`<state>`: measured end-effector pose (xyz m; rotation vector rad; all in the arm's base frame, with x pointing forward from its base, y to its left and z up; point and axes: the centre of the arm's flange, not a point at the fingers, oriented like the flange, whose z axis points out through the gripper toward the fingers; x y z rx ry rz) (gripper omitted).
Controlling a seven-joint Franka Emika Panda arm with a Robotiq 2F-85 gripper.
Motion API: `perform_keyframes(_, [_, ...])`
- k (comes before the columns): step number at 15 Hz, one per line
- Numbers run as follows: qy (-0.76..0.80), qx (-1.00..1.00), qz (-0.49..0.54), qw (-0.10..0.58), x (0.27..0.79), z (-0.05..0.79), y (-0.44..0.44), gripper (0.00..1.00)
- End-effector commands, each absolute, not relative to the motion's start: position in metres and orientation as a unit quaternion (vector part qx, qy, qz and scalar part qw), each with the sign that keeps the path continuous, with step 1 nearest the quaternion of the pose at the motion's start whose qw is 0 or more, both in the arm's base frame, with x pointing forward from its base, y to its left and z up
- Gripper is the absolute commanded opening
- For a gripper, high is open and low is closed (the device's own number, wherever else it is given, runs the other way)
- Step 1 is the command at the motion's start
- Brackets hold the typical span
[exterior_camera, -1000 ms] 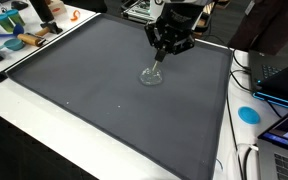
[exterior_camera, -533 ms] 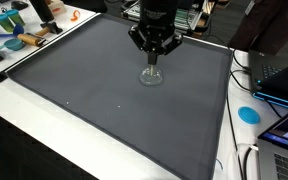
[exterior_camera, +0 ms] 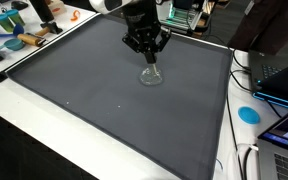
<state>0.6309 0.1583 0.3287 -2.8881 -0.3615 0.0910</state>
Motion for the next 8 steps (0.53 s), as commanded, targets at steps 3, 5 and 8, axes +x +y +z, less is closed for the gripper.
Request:
perform_keyframes(3, [-0.124, -0.979, 0.004, 0.161, 0.607, 0.318, 0.132, 0.03])
perform_keyframes(5, [-0.118, -0.978, -0.013, 0.17, 0.605, 0.316, 0.125, 0.03])
perform_keyframes(8, [-0.108, -0.978, -0.034, 0.175, 0.601, 0.316, 0.114, 0.03])
